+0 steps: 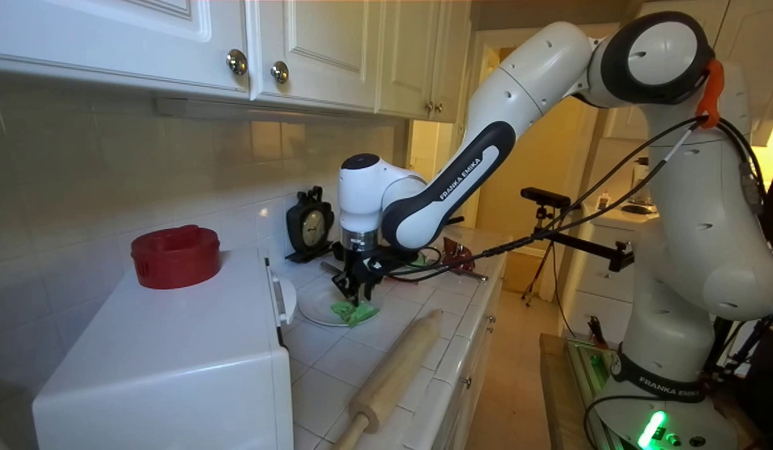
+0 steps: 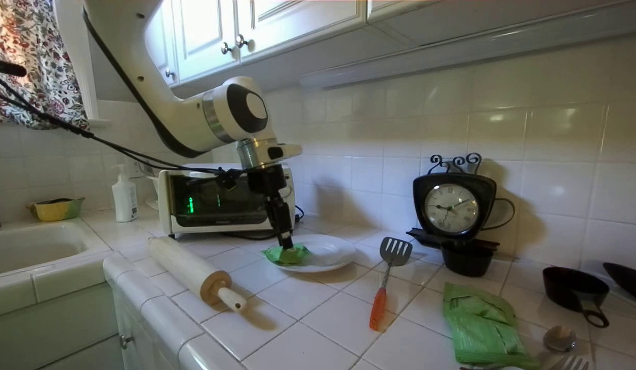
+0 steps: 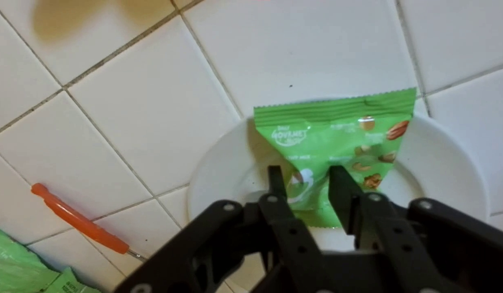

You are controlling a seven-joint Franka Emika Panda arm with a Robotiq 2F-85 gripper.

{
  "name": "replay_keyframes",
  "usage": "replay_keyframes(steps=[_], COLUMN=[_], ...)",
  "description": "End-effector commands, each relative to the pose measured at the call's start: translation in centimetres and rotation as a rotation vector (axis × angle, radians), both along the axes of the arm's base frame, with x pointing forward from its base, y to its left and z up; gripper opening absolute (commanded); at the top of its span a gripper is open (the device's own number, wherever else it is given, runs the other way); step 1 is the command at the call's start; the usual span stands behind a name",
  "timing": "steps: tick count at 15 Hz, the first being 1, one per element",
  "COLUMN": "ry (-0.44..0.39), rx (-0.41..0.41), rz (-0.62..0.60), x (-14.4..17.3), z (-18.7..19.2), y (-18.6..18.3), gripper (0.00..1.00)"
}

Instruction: Move the green packet on the white plate to the center of the plate

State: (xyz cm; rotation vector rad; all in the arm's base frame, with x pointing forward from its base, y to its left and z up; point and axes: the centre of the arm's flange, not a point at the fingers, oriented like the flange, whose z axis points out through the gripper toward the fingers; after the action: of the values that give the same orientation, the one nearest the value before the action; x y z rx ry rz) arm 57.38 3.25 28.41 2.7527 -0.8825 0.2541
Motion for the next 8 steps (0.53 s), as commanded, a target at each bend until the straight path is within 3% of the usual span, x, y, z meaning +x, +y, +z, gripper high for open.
replay_keyframes(steps=[1,2,4,5,8], ry=[0.017,0.018,0.02,0.023,0.025], rx=[0.025,0.028,0.042,0.046,0.056], rz=[-0.004,-0.003,0.007,0.011,0.018], x=[1.12,1.14,1.17,1.2,1.08], z=[-0.54,-0.65,-0.78,-0.8,-0.26], y=[-0.16,-0.27,-0.45,-0.52,-0.31], gripper=[0.42,0.46,0.42,0.18,0.07])
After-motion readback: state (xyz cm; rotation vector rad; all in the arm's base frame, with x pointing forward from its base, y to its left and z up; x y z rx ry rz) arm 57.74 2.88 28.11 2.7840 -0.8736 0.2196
